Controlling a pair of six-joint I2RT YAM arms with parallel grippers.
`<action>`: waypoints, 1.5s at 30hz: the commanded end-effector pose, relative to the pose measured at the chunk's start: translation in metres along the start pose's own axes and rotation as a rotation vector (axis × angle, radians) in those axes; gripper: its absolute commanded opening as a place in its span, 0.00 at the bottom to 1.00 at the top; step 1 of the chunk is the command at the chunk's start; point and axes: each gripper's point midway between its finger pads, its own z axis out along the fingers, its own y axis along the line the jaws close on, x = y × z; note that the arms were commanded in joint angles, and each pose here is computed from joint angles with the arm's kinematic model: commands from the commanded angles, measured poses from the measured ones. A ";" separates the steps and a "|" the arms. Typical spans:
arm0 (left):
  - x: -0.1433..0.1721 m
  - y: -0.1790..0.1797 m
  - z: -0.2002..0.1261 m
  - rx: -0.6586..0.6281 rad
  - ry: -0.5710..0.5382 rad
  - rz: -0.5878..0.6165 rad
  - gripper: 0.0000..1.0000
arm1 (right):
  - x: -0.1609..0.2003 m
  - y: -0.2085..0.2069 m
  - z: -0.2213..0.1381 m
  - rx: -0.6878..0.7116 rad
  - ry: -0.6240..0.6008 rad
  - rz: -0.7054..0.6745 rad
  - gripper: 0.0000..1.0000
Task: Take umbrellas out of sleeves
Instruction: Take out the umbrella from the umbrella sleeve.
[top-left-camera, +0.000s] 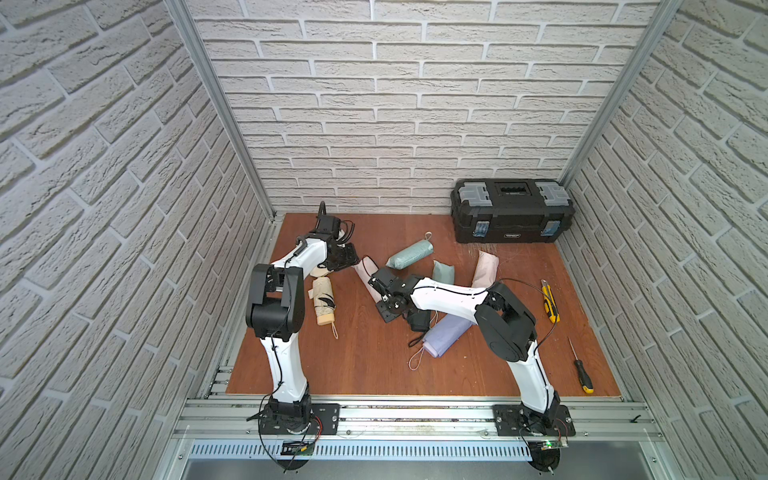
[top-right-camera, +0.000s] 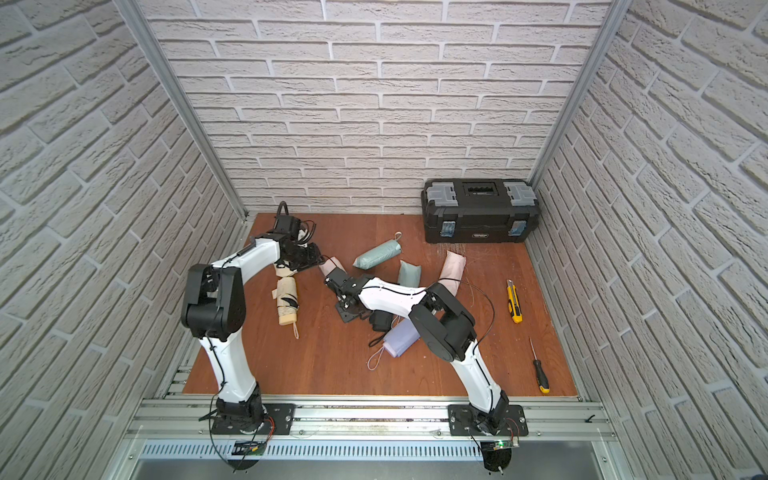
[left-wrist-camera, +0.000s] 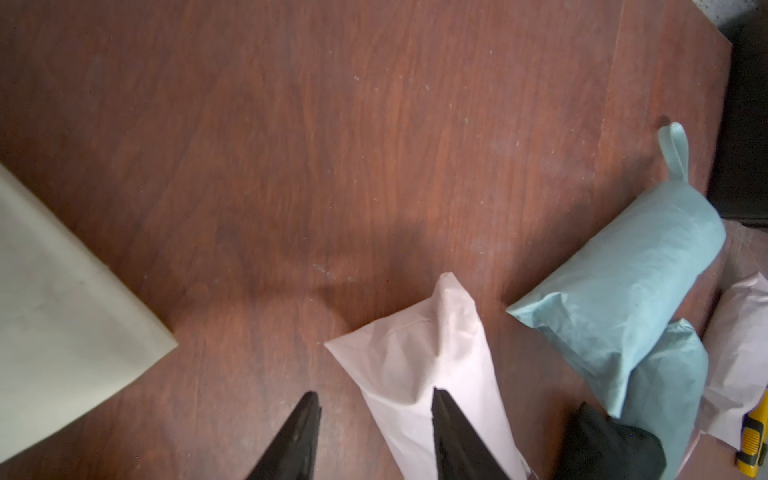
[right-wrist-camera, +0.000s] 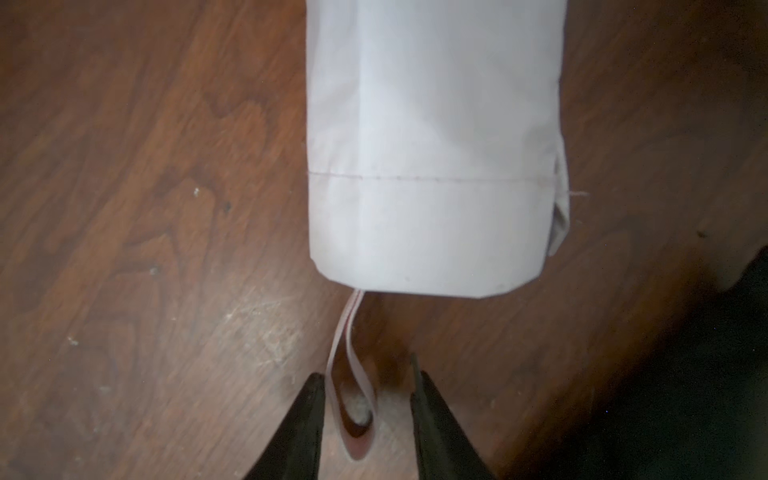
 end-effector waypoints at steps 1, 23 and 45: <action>0.004 0.003 0.014 0.025 0.011 -0.035 0.50 | 0.004 0.002 0.004 0.037 0.018 -0.003 0.35; -0.010 0.018 0.041 0.232 -0.074 -0.628 0.56 | 0.007 0.004 0.009 0.027 0.031 0.013 0.06; -0.013 0.013 0.056 0.268 -0.076 -0.690 0.07 | 0.007 0.008 0.012 0.011 0.031 0.026 0.05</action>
